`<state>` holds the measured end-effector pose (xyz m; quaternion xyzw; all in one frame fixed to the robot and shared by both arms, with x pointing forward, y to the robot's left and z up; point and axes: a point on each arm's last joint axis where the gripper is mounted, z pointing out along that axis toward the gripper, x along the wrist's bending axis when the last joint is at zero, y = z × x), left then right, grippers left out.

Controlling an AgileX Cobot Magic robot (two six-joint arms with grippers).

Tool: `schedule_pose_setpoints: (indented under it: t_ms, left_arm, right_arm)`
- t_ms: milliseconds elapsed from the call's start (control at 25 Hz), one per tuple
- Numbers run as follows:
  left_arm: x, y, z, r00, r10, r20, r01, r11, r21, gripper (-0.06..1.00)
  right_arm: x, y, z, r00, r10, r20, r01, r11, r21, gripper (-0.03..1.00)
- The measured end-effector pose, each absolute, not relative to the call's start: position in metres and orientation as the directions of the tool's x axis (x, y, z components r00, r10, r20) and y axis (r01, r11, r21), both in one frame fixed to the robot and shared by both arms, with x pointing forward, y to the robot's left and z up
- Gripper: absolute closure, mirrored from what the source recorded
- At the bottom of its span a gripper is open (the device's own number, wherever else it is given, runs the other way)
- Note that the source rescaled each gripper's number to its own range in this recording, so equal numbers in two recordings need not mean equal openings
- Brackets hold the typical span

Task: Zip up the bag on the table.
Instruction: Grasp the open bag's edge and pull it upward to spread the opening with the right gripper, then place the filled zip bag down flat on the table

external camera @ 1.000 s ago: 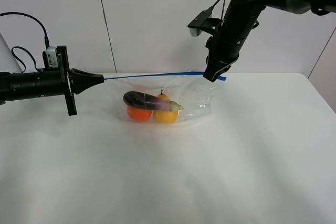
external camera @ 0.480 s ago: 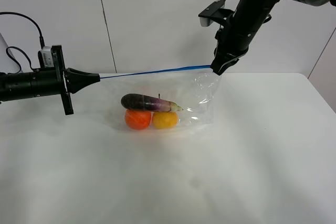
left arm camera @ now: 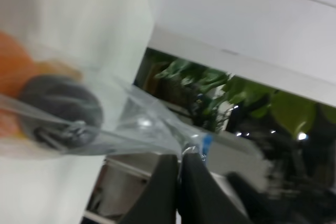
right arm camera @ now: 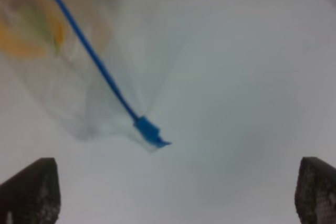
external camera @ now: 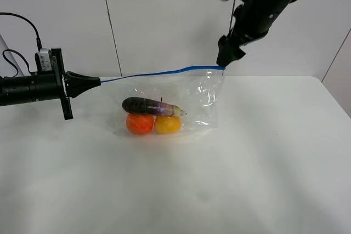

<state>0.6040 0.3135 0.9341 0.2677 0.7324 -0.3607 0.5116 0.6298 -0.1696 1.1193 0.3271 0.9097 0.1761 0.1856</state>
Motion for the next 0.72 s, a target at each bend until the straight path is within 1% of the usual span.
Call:
schedule_pose_setpoints:
  t_ms: [200, 280, 480, 560, 640, 680, 720]
  left_arm:
    - [0.596, 0.312, 0.926, -0.347, 0.156, -0.925, 0.814, 0.540, -0.214, 0.94]
    - [0.594, 0.312, 0.924, -0.347, 0.187, -0.919, 0.826, 0.524, -0.205, 0.94]
    - [0.587, 0.311, 0.919, -0.341, 0.275, -0.899, 0.865, 0.466, -0.186, 0.94]
    - [0.586, 0.311, 0.918, -0.340, 0.286, -0.896, 0.870, 0.458, -0.184, 0.94]
    - [0.586, 0.311, 0.918, -0.340, 0.291, -0.894, 0.872, 0.455, -0.183, 0.90]
    - [0.586, 0.311, 0.917, -0.340, 0.292, -0.894, 0.872, 0.455, -0.183, 0.84]
    - [0.586, 0.311, 0.917, -0.337, 0.295, -0.894, 0.872, 0.455, -0.179, 0.75]
  right_arm:
    - [0.604, -0.177, 1.186, -0.621, 0.743, -0.248, 0.504, 0.621, 0.600, -0.03]
    - [0.592, -0.182, 1.205, -0.588, 0.772, -0.241, 0.498, 0.580, 0.645, -0.03]
    - [0.554, -0.194, 1.242, -0.527, 0.824, -0.210, 0.501, 0.500, 0.706, -0.03]
    - [0.538, -0.201, 1.255, -0.502, 0.840, -0.207, 0.506, 0.479, 0.717, -0.03]
    - [0.519, -0.209, 1.270, -0.463, 0.862, -0.206, 0.496, 0.444, 0.746, -0.03]
    - [0.511, -0.212, 1.276, -0.445, 0.872, -0.205, 0.490, 0.428, 0.759, -0.03]
    - [0.500, -0.217, 1.282, -0.427, 0.880, -0.209, 0.480, 0.417, 0.772, -0.03]
